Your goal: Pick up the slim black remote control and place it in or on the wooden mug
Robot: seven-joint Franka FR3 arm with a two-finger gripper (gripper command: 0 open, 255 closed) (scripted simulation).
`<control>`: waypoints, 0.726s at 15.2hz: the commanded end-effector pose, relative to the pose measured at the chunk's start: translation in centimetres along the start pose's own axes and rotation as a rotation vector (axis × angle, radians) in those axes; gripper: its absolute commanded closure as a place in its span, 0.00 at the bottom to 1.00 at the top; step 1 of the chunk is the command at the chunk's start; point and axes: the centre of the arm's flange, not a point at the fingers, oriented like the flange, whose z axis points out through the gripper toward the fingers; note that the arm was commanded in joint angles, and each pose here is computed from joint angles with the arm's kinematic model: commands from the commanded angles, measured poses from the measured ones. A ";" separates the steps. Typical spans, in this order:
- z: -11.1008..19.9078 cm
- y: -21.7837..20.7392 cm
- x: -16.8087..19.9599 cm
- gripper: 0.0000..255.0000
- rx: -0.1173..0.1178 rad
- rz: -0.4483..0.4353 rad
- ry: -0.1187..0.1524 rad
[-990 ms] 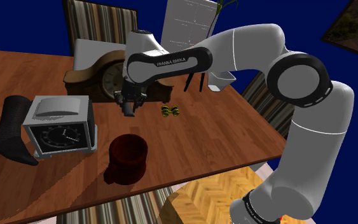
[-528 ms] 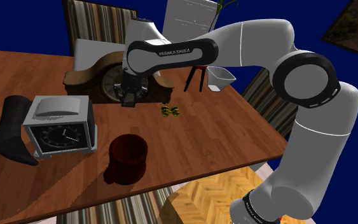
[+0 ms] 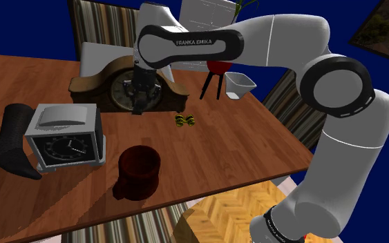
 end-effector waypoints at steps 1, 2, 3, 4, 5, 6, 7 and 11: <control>-1.2 0.0 -0.1 1.00 0.001 0.000 0.001; -1.8 0.0 -0.1 1.00 0.001 0.000 0.001; -2.3 -0.1 -0.2 1.00 0.001 0.000 0.001; -2.8 -0.1 -0.2 1.00 0.001 0.000 0.001; -3.3 -0.2 -0.2 1.00 0.001 0.000 0.001; -3.9 -0.2 -0.2 1.00 0.001 0.000 0.001; -4.4 -0.2 -0.2 1.00 0.001 0.000 0.001; -6.5 -0.4 -0.2 1.00 0.001 0.000 0.001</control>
